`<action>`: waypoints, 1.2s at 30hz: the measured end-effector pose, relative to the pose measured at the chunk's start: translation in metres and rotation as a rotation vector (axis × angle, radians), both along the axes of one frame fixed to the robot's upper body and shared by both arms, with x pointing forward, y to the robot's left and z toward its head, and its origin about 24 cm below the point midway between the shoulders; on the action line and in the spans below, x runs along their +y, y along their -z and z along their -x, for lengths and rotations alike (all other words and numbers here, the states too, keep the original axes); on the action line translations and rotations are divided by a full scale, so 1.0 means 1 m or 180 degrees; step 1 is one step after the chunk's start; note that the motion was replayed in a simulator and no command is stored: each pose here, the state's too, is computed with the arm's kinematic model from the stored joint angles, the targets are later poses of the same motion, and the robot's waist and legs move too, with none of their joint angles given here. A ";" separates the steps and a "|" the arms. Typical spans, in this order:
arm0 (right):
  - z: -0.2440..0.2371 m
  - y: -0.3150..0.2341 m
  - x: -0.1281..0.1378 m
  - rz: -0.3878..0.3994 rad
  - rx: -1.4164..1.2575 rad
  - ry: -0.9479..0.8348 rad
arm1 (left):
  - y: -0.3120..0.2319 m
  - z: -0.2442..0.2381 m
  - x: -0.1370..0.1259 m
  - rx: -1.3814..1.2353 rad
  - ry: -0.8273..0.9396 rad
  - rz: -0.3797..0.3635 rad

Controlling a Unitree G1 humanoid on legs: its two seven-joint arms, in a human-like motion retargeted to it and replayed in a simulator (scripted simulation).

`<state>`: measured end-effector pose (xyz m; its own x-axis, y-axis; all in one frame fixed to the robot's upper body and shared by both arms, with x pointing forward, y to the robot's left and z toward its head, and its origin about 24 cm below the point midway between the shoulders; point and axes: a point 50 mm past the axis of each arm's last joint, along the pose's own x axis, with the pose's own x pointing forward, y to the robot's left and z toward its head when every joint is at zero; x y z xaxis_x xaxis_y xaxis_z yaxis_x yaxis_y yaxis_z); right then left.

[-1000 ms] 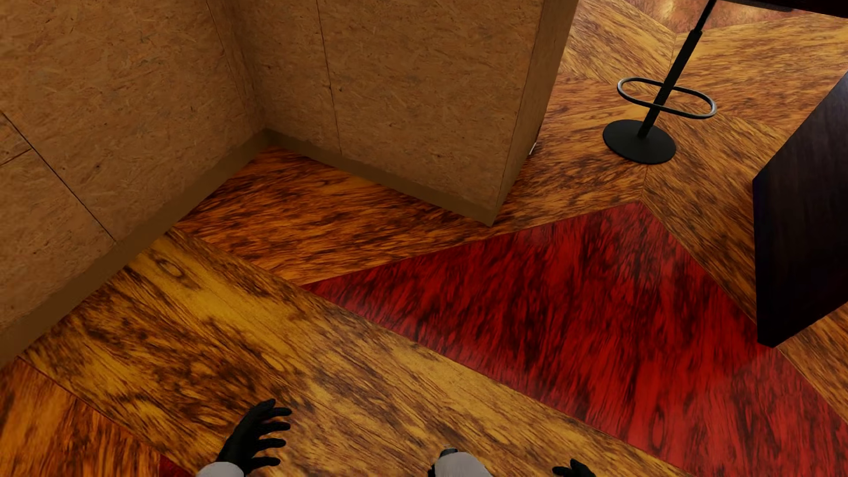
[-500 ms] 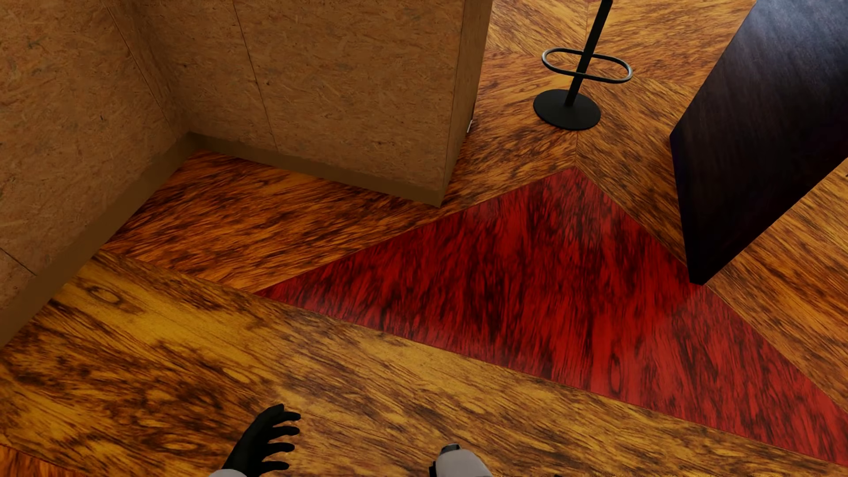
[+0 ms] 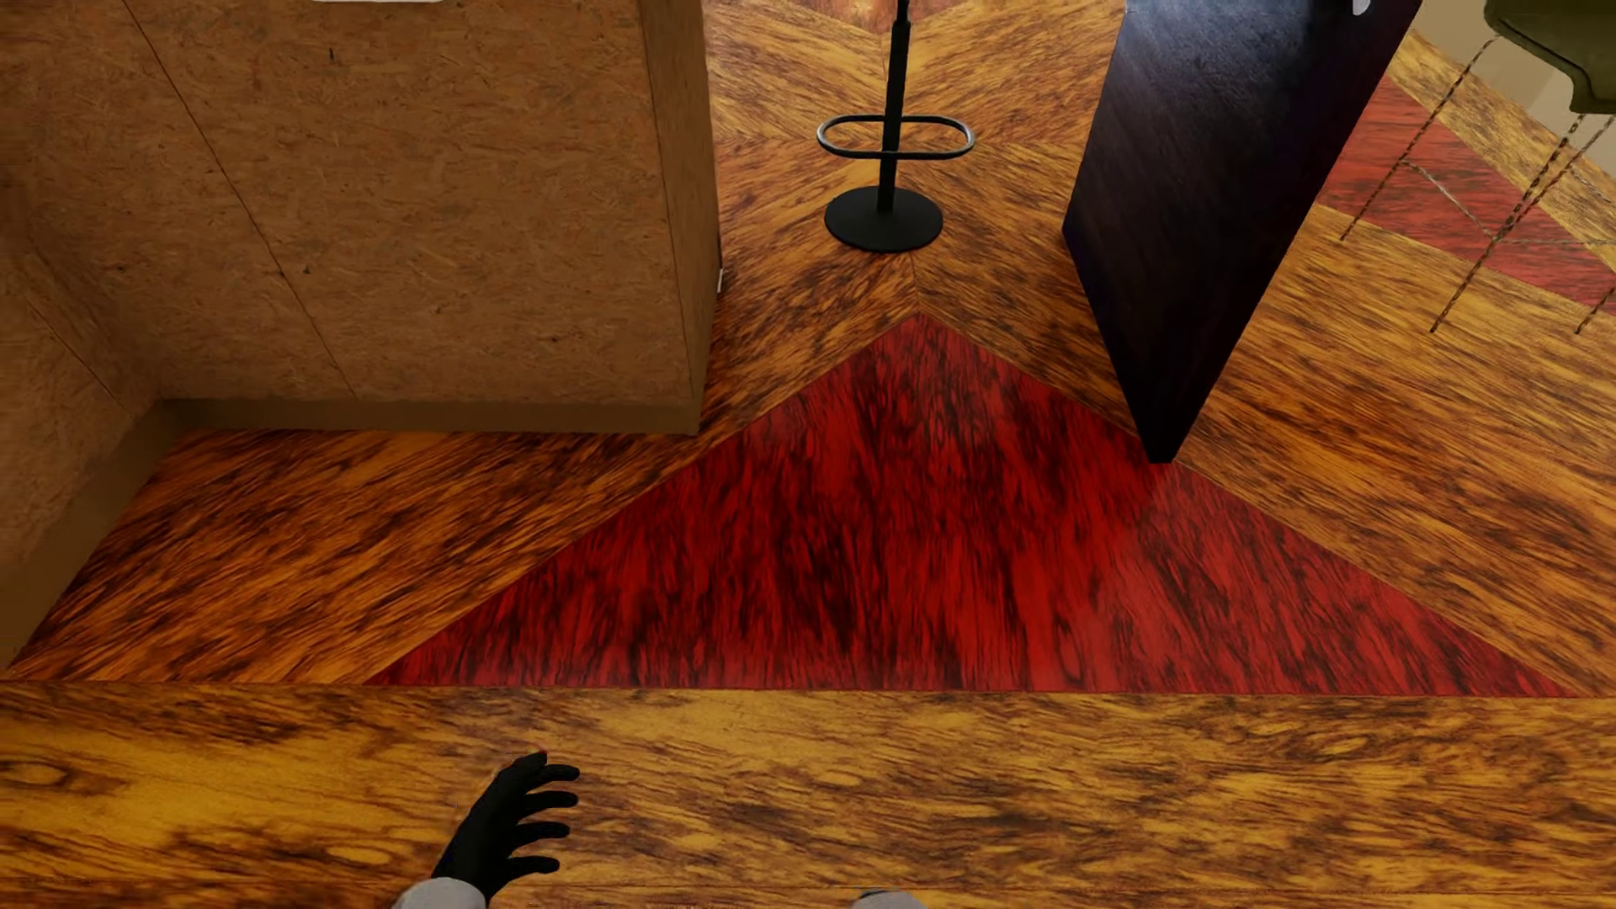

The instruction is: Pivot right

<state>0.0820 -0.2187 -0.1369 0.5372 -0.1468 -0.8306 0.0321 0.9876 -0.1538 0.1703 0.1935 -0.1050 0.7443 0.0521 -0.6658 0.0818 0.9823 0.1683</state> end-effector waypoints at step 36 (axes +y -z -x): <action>-0.024 0.000 0.026 -0.0263 0.0023 -0.0108 | 0.002 0.010 0.016 0.0073 -0.0093 0.0037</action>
